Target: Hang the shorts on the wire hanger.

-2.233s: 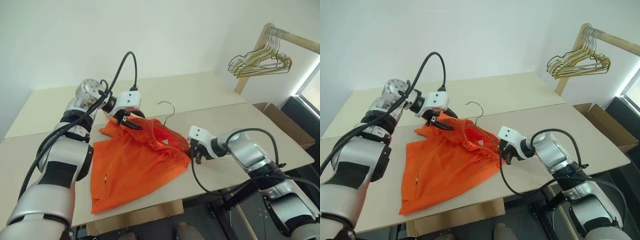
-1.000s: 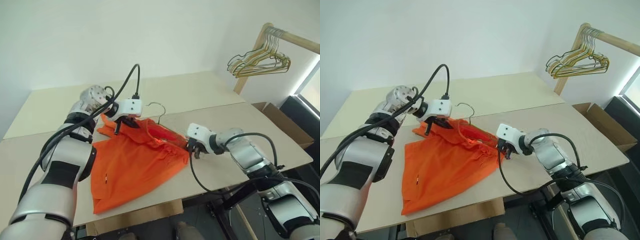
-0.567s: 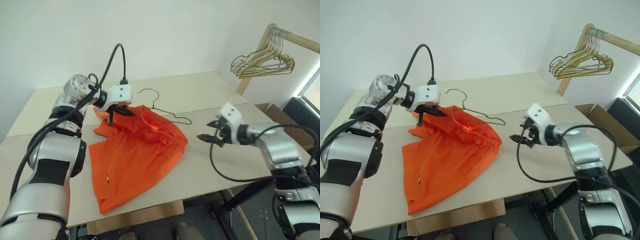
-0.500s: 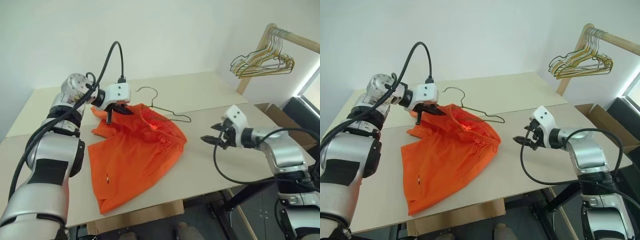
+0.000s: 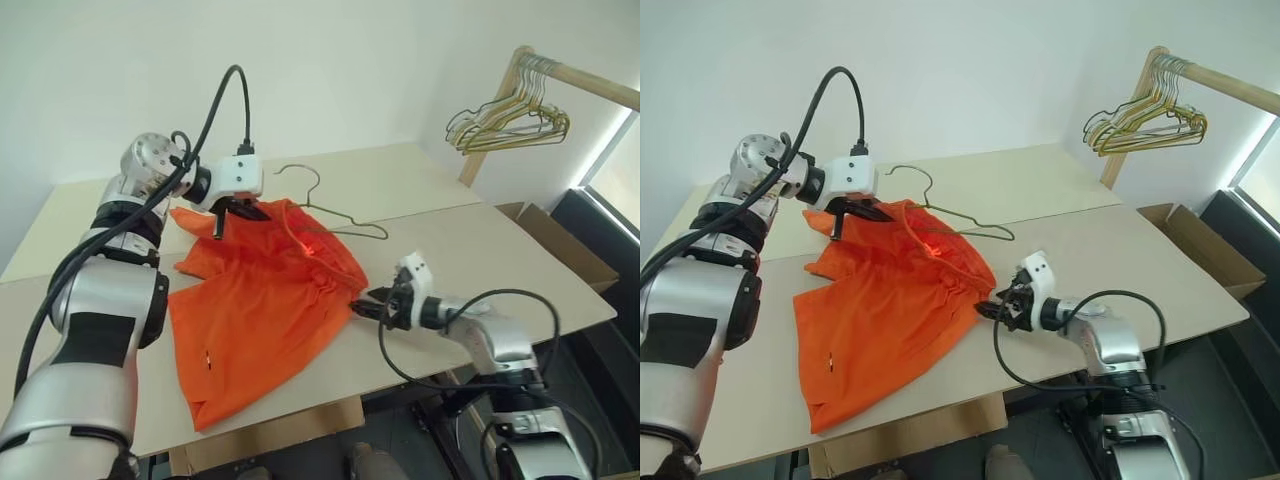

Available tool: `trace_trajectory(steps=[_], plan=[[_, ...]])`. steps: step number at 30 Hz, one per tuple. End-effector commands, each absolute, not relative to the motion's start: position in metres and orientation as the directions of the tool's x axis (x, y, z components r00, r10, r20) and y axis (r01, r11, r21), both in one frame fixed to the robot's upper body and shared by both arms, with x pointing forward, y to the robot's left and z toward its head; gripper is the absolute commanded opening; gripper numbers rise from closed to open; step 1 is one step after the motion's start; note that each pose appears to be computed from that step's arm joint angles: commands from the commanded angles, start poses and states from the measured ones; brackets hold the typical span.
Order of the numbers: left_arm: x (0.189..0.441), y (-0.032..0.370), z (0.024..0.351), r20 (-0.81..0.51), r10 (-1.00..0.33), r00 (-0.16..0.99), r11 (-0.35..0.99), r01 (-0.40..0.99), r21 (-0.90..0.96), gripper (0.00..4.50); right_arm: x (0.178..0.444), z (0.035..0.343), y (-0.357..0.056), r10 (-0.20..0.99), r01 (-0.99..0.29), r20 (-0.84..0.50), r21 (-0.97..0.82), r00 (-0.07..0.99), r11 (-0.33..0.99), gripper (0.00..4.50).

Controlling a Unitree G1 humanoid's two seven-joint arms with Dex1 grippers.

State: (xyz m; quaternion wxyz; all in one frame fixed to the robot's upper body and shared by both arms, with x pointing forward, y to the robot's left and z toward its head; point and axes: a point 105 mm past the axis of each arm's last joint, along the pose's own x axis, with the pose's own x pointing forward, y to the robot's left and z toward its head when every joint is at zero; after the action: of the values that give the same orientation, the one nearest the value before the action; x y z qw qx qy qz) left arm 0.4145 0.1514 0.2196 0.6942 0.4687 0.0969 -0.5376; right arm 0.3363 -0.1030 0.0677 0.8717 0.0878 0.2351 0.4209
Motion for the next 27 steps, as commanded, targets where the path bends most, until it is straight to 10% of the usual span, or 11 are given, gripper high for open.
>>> trace_trajectory(steps=[1,10,20,27], plan=[[0.415,0.147,0.250,-0.578,-0.684,0.445,-0.021,0.780,0.625,0.00,0.353,0.084,-0.101,0.768,-0.685,-0.273,0.348,0.580,0.640,4.08],[0.415,0.151,0.252,-0.568,-0.684,0.458,-0.006,0.775,0.632,0.00,0.358,0.080,-0.093,0.806,-0.674,-0.229,0.451,0.546,0.584,3.50],[0.414,0.153,0.249,-0.562,-0.695,0.448,0.007,0.786,0.618,0.00,0.360,0.077,-0.093,0.793,-0.651,-0.265,0.460,0.548,0.604,0.04],[0.408,0.164,0.254,-0.558,-0.700,0.446,-0.031,0.761,0.648,0.00,0.361,0.092,-0.112,0.781,-0.656,-0.262,0.430,0.567,0.620,0.04]])
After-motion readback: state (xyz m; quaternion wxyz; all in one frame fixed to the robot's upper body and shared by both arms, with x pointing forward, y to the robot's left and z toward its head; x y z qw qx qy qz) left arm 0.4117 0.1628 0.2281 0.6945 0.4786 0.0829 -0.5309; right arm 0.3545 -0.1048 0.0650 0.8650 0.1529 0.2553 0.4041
